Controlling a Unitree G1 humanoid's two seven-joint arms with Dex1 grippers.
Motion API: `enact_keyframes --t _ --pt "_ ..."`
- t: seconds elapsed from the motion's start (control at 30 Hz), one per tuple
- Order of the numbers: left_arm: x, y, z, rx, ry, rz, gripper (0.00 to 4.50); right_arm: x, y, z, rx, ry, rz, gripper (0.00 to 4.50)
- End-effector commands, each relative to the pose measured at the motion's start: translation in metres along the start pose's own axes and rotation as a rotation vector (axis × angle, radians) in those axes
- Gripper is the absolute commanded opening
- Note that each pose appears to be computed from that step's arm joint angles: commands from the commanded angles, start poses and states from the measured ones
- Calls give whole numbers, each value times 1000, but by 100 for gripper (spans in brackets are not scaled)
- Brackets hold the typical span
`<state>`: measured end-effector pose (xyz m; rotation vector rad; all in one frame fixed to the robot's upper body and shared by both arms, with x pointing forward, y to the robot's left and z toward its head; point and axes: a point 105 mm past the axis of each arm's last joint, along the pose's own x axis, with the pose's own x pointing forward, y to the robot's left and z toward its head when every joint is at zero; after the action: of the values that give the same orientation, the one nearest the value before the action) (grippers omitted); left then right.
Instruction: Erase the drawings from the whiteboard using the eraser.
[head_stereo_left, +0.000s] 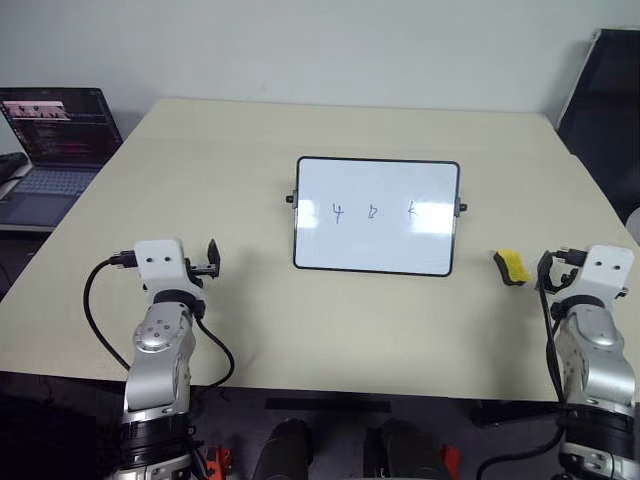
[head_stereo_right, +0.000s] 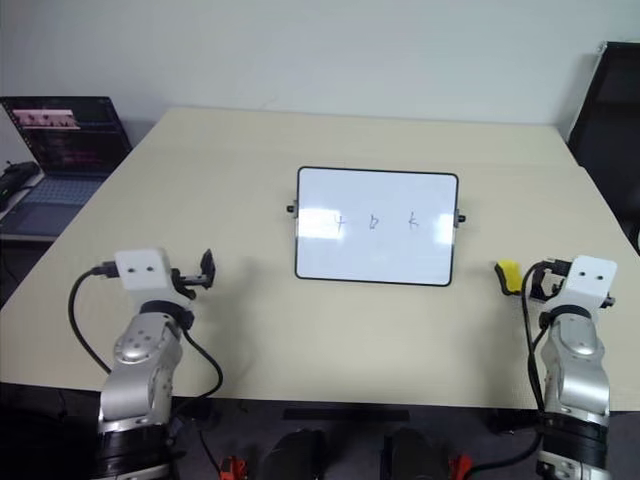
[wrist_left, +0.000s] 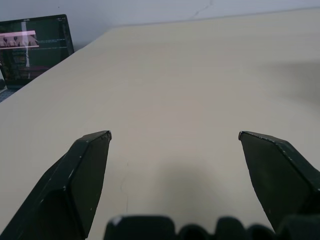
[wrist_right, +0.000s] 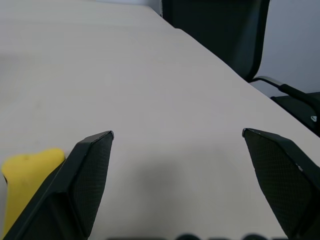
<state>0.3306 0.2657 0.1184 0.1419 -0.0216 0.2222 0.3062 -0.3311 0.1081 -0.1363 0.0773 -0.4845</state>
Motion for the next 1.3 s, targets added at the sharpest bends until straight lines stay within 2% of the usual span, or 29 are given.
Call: enact_keyframes --t 0.03,0.37,0.67,0.8,1.03,1.17,1.3 --pt "-2 -5 11 -8 -41 -17 445 -7 -13 20 1 -58 -25 449" --pt "4 -16 11 -21 -49 -50 445 -4 -15 29 10 -79 -32 449" --pt "19 -15 24 -21 -99 -59 445 -10 -17 24 29 -79 -54 449" --pt "24 -22 33 -47 -121 -89 445 -8 -16 32 44 -97 -48 449" --pt "21 -78 72 -83 -225 -420 445 -9 -16 37 56 -80 -22 449" --pt "3 -119 91 -127 -255 -703 445 -10 -3 41 69 -48 55 449" --pt "-22 -151 98 -117 -252 -976 445 -10 6 44 69 -6 117 449"
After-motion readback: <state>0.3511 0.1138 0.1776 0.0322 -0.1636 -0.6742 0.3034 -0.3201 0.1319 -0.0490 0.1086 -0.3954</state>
